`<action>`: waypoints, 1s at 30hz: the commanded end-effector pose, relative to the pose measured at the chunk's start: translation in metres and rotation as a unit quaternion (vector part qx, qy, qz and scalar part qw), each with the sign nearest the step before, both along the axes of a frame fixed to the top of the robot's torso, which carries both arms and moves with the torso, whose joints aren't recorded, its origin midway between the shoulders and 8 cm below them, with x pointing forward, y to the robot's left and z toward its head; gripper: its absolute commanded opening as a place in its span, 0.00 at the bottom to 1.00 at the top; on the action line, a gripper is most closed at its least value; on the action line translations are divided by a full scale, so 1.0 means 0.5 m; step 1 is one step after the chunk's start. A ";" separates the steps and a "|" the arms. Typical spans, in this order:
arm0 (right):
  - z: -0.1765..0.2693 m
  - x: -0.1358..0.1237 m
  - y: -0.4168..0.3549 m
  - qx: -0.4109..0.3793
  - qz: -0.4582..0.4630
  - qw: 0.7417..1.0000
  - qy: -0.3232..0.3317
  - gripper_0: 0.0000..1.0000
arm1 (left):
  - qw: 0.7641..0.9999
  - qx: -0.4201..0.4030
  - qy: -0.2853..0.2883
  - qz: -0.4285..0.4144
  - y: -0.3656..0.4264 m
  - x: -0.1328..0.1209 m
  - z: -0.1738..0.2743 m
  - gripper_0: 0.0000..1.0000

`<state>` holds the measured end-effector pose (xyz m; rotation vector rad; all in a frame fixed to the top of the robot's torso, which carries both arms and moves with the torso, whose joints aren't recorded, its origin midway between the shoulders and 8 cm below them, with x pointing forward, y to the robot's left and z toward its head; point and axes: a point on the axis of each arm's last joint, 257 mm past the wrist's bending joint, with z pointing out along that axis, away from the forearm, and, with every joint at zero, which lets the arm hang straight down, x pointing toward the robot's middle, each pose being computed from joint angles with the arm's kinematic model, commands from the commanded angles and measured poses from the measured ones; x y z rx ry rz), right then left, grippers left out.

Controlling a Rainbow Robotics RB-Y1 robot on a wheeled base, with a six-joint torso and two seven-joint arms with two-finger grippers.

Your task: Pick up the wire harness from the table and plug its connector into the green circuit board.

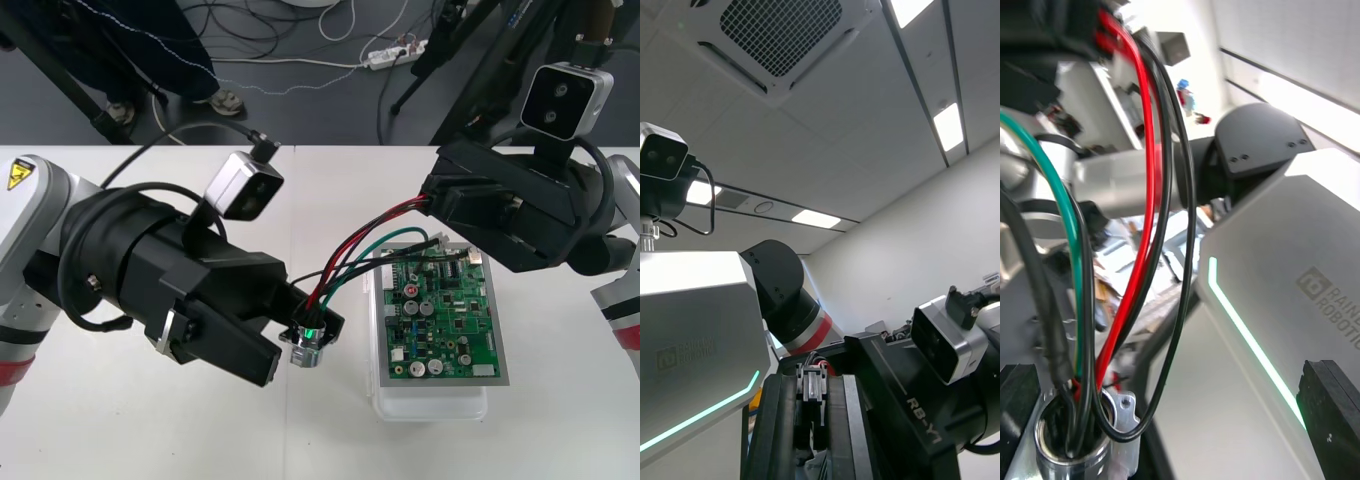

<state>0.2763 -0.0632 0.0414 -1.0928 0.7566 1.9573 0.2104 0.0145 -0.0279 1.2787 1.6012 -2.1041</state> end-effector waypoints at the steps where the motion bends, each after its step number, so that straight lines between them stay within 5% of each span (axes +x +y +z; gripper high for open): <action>1: -0.006 -0.027 -0.011 -0.025 0.012 1.000 -0.003 0.00 | 0.993 -0.018 -0.108 0.030 0.025 0.016 0.018 1.00; 14: -0.075 -0.087 -0.005 -0.056 0.005 0.998 -0.002 0.00 | 0.977 0.042 -0.177 0.109 0.117 0.089 0.024 1.00; 30: -0.104 -0.092 0.007 -0.068 -0.016 0.997 -0.037 0.00 | 0.955 0.094 -0.243 0.142 0.180 0.083 0.025 1.00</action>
